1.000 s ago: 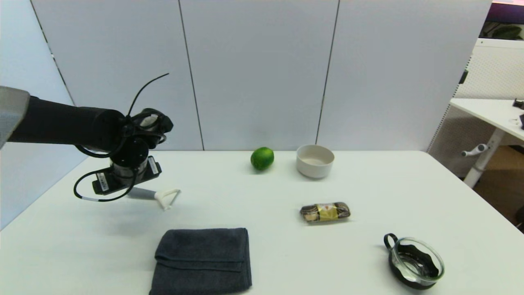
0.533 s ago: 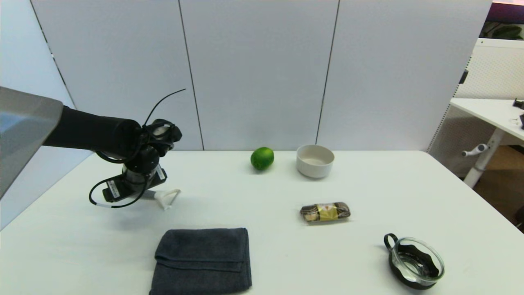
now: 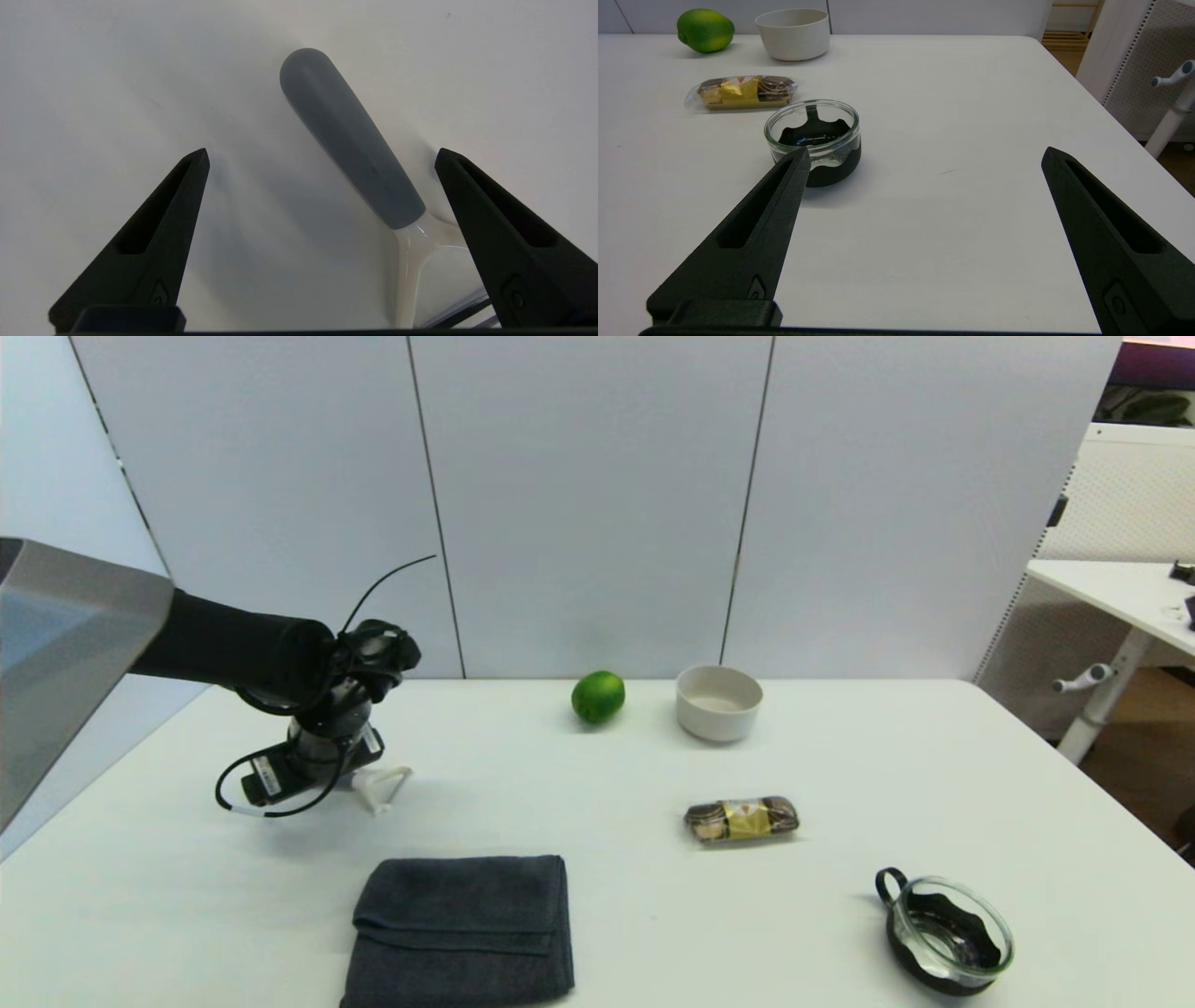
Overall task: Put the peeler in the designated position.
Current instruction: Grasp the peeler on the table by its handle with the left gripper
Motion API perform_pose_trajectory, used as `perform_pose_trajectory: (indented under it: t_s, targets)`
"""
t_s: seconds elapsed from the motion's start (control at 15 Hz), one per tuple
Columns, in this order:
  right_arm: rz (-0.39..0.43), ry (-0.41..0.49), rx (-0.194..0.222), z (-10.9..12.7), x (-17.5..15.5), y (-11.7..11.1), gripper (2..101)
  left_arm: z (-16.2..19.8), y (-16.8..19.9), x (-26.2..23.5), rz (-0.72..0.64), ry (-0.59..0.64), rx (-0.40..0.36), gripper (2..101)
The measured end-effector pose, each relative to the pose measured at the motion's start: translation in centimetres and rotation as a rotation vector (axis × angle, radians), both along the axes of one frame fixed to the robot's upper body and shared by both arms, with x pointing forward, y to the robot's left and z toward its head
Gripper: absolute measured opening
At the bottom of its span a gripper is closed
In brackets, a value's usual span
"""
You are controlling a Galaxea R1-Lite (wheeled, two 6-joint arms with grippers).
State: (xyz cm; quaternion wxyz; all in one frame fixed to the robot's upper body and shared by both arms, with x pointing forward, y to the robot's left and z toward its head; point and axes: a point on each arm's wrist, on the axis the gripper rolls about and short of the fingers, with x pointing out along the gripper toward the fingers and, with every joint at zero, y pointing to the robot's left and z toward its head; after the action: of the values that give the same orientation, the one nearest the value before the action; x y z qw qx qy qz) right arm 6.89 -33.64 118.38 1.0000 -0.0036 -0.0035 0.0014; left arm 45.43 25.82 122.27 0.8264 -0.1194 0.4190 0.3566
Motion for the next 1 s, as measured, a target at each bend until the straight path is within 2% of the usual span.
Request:
perform_pose_trajectory:
  t_s: [1.0]
  targets:
    - [0.0, 0.0, 0.0, 0.0, 0.0, 0.0, 98.0, -0.81, 0.55, 1.05, 0.054, -0.013, -0.016, 97.8]
